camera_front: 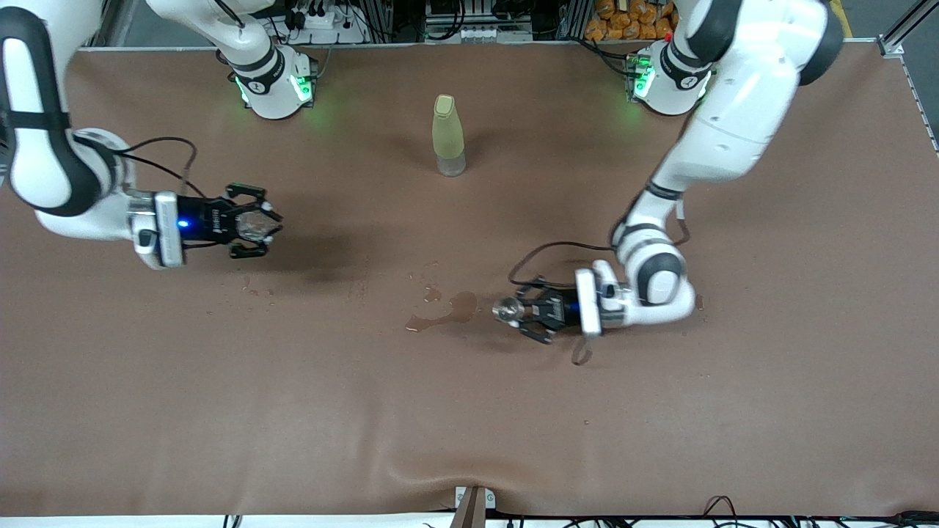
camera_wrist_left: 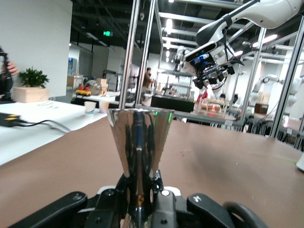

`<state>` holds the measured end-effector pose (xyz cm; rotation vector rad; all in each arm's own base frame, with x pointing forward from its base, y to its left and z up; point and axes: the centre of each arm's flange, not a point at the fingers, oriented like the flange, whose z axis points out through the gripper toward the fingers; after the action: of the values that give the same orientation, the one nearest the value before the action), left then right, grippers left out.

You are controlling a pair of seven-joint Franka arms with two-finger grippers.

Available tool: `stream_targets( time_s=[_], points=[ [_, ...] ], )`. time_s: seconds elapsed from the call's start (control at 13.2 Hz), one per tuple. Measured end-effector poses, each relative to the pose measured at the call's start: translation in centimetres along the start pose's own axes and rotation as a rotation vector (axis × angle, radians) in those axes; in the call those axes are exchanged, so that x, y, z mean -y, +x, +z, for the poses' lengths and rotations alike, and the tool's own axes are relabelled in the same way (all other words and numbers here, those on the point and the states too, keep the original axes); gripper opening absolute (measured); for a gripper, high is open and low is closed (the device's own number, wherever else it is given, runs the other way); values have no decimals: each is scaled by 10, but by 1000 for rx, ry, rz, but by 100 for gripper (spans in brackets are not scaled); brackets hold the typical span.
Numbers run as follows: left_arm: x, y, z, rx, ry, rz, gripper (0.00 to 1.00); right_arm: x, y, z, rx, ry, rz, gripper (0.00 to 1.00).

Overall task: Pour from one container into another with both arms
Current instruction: 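Return the jigger with the left gripper while the right gripper returns the glass, then lower the jigger and glass onto the table and open both grippers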

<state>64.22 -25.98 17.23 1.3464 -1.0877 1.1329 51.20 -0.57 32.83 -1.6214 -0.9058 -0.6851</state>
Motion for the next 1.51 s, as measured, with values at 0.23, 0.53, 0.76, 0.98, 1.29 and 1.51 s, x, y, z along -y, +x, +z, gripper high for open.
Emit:
stream_targets(
  time_s=[0.23, 0.53, 0.76, 0.98, 1.29, 1.51],
  points=[
    [9, -3, -91, 28, -68, 25, 21, 0, -4, -52, -12, -42, -216, 17],
    [3, -26, -239, 74, -130, 55, 21, -13, -27, -94, -52, -67, -494, 17],
    [-12, -41, -331, 54, -103, 56, 21, -37, -62, -114, -88, -54, -619, 17],
    [-18, -58, -351, 32, -83, 87, 21, -62, -100, -113, -94, -42, -675, 17],
    [-25, -88, -354, 8, -74, 70, 21, -86, -133, -103, -90, -20, -662, 17],
    [-29, -111, -370, -12, -41, 67, 21, -98, -152, -96, -89, -5, -648, 17]
  ],
)
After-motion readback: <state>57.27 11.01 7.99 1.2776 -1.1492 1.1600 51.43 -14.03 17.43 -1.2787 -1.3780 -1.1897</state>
